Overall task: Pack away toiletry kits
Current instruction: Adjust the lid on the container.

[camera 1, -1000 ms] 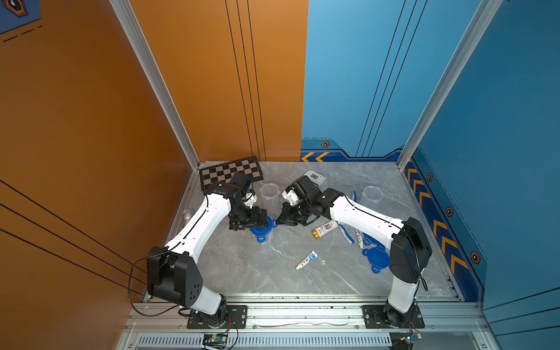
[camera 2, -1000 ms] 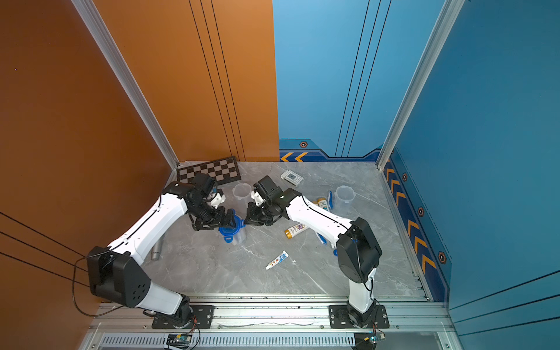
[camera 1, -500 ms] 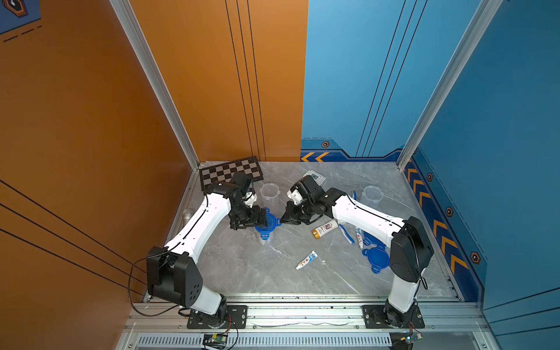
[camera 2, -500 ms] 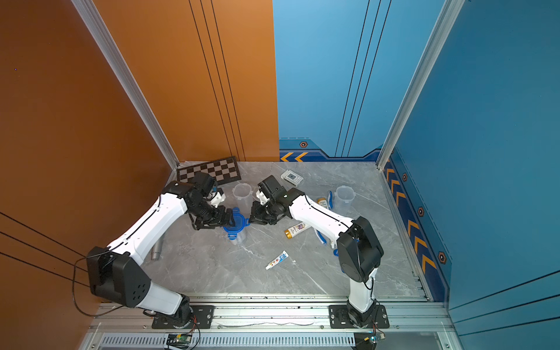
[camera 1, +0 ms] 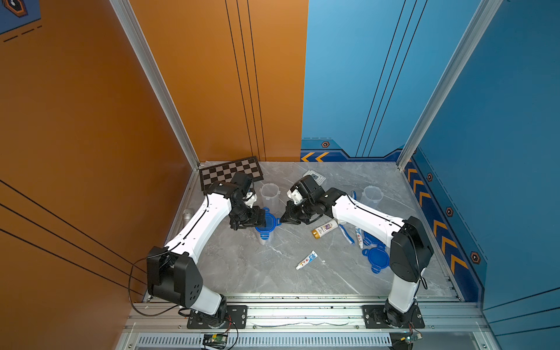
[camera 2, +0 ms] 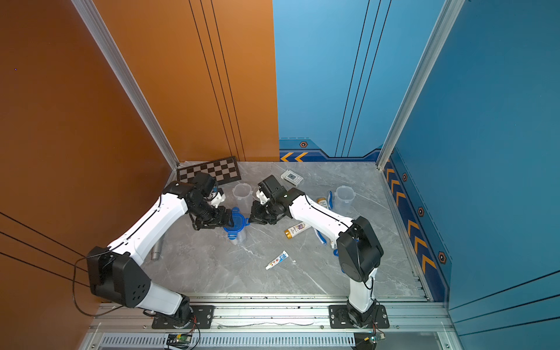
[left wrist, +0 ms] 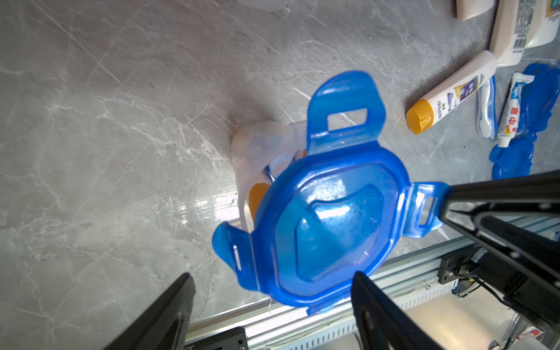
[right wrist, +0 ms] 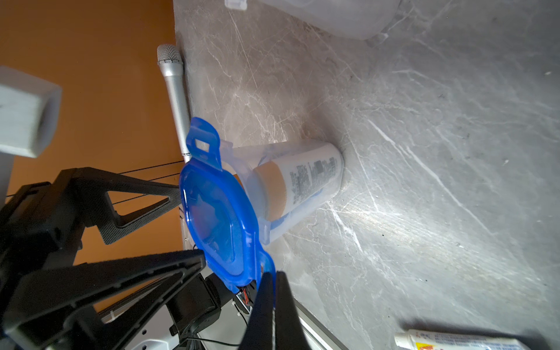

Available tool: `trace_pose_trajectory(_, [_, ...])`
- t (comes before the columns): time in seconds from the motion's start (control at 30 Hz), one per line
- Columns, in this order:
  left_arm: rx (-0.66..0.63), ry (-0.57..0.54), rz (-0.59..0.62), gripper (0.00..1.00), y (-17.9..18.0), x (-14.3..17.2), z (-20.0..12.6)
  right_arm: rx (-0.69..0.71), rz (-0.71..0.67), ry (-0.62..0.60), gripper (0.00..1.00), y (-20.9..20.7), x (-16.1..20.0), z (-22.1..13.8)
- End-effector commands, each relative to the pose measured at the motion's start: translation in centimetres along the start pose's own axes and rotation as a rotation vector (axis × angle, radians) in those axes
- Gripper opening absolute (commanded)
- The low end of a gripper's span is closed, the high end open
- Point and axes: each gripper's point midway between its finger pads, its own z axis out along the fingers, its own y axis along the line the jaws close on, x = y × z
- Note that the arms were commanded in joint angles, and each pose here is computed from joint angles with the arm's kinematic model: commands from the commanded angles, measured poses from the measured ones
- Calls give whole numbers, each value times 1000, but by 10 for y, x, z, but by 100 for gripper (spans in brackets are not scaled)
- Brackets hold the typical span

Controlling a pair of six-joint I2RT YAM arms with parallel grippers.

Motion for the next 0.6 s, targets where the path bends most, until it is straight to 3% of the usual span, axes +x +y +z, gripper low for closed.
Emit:
trace_pose_trajectory(0.0, [-25,15,8,81,1,4,-4,-15,-1,1,3,6,-4,8])
trace_pose_trajectory(0.4, [-43,26,6,77,5,7,0,-18,-1,13,4,11,-2,15])
trace_pose_trajectory(0.57, [-44,26,7,70,6,7,0,-35,0,9,4,20,-1,11])
